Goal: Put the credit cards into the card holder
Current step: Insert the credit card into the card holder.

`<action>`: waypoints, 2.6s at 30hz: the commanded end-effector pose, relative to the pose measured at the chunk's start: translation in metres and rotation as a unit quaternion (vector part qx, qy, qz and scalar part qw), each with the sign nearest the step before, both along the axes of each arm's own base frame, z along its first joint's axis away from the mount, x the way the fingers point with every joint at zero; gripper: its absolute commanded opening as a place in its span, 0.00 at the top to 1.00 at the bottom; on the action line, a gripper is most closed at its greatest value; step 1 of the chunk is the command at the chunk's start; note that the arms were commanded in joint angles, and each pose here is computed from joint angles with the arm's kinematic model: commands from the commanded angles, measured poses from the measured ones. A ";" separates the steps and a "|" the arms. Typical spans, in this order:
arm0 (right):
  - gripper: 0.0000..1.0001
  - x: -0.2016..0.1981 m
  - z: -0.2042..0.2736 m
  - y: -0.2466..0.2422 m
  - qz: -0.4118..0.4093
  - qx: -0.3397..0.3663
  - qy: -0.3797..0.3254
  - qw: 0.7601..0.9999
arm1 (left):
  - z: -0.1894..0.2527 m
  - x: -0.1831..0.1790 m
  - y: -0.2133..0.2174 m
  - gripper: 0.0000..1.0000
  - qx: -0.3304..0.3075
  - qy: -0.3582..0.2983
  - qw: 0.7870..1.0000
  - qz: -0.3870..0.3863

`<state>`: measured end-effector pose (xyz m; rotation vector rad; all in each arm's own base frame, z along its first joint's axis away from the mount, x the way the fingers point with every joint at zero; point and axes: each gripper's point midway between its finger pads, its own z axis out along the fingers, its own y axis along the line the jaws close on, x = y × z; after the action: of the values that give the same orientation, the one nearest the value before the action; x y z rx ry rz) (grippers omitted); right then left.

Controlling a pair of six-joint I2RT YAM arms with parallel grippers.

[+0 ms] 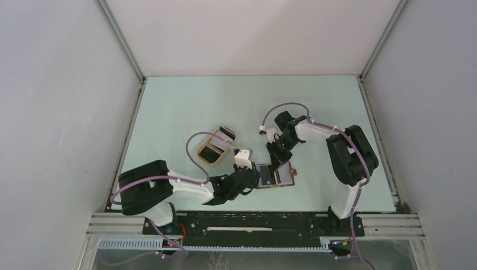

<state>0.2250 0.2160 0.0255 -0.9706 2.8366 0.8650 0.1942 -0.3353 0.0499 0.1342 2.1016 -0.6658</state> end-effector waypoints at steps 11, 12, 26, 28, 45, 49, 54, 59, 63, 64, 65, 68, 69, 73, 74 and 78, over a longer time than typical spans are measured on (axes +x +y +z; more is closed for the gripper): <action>0.92 0.004 -0.004 0.013 0.007 0.000 0.013 1.000 | -0.008 0.003 -0.009 0.71 -0.026 0.027 0.999 -0.003; 0.91 0.004 -0.004 0.014 0.007 0.003 0.016 1.000 | -0.008 0.003 -0.009 0.70 -0.028 0.027 0.999 -0.004; 0.82 0.006 0.031 0.021 0.037 0.057 -0.015 0.998 | 0.004 0.001 0.004 0.61 -0.074 0.022 0.997 0.001; 0.80 0.008 0.041 0.018 0.047 0.057 -0.051 0.996 | 0.007 -0.001 0.006 0.60 -0.084 0.020 0.996 -0.003; 0.44 -0.012 0.052 0.029 0.044 0.090 -0.086 0.991 | 0.031 -0.010 0.018 0.61 -0.170 -0.025 0.984 -0.034; 0.44 -0.008 0.045 0.025 -0.023 0.091 -0.055 0.994 | 0.030 -0.012 0.013 0.61 -0.196 -0.023 0.979 -0.049; 0.43 -0.010 0.045 0.029 -0.087 0.114 -0.009 0.990 | 0.032 -0.011 0.020 0.62 -0.231 -0.024 0.971 -0.047; 0.43 -0.008 0.033 0.028 -0.117 0.094 0.012 0.989 | 0.032 -0.011 0.018 0.62 -0.238 -0.023 0.970 -0.051; 0.42 -0.004 0.028 0.027 -0.132 0.082 0.012 0.988 | 0.031 -0.011 0.017 0.62 -0.236 -0.022 0.970 -0.053; 0.42 -0.003 0.026 0.026 -0.138 0.077 0.013 0.987 | 0.030 -0.011 0.017 0.62 -0.236 -0.021 0.970 -0.053; 0.42 -0.002 0.024 0.025 -0.141 0.073 0.013 0.987 | 0.030 -0.011 0.016 0.62 -0.236 -0.020 0.970 -0.054; 0.41 0.000 0.020 0.022 -0.157 0.059 0.013 0.986 | 0.029 -0.010 0.017 0.62 -0.235 -0.019 0.971 -0.051; 0.41 0.001 0.018 0.022 -0.160 0.055 0.012 0.986 | 0.029 -0.010 0.017 0.62 -0.234 -0.019 0.971 -0.050; 0.39 0.005 0.013 0.018 -0.182 0.034 0.010 0.983 | 0.028 -0.010 0.018 0.62 -0.232 -0.017 0.971 -0.048; 0.39 0.005 0.012 0.017 -0.185 0.031 0.012 0.982 | 0.028 -0.009 0.018 0.62 -0.232 -0.018 0.971 -0.047; 0.38 0.006 0.007 0.014 -0.193 0.020 0.013 0.981 | 0.027 -0.009 0.018 0.62 -0.231 -0.017 0.972 -0.047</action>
<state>0.2241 0.2341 0.0392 -0.4484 2.8480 0.9541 0.1812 -0.3172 0.0712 0.0052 1.8859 -1.1679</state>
